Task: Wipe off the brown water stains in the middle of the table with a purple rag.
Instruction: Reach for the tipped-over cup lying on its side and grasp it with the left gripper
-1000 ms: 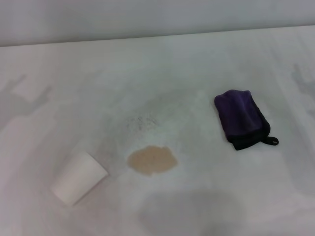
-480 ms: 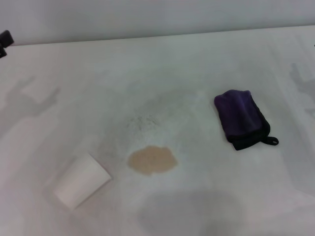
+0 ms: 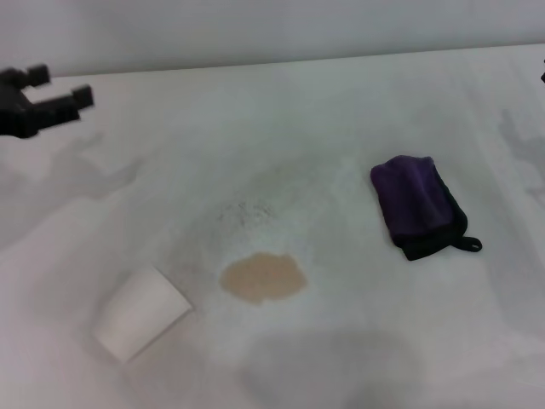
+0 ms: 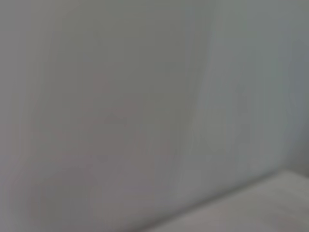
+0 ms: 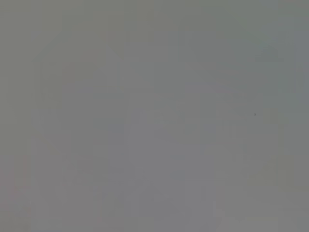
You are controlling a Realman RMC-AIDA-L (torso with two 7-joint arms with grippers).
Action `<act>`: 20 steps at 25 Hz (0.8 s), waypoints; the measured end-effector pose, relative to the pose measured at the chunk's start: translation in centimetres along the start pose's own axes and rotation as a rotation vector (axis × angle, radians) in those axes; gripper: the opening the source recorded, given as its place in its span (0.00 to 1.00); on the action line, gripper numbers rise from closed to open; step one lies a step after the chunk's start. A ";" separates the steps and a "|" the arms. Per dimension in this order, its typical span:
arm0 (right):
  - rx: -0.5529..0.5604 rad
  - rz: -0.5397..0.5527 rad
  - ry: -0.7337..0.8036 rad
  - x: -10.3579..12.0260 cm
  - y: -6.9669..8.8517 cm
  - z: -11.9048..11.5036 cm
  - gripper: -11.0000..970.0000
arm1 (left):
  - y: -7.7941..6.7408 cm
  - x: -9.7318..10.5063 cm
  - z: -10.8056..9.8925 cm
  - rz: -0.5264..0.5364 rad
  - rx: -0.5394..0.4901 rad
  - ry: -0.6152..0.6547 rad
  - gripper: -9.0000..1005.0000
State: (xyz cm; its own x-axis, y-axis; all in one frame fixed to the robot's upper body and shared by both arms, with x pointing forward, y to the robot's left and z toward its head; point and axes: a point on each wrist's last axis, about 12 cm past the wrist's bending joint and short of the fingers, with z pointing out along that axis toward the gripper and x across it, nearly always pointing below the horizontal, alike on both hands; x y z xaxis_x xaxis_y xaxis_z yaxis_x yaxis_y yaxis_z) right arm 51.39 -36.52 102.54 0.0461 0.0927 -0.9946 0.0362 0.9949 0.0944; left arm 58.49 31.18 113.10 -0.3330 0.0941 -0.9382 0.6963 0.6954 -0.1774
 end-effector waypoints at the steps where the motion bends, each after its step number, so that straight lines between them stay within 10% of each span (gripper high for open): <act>1: 0.000 0.000 0.000 0.0 0.0 0.0 0.89 | 0.0 -0.6 0.5 -0.015 0.028 0.061 0.87; 20: 0.006 0.022 0.008 0.3 0.5 0.0 0.88 | -0.6 -5.0 0.4 -0.067 0.222 0.656 0.87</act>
State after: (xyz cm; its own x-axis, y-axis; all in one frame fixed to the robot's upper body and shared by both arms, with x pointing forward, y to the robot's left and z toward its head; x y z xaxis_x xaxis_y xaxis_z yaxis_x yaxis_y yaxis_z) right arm 51.39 -35.95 102.25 0.0392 0.1150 -0.9926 0.0415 0.9923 0.1166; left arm 59.95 30.02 117.79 -0.6466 0.5157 -0.5621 0.7511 0.5593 -0.3509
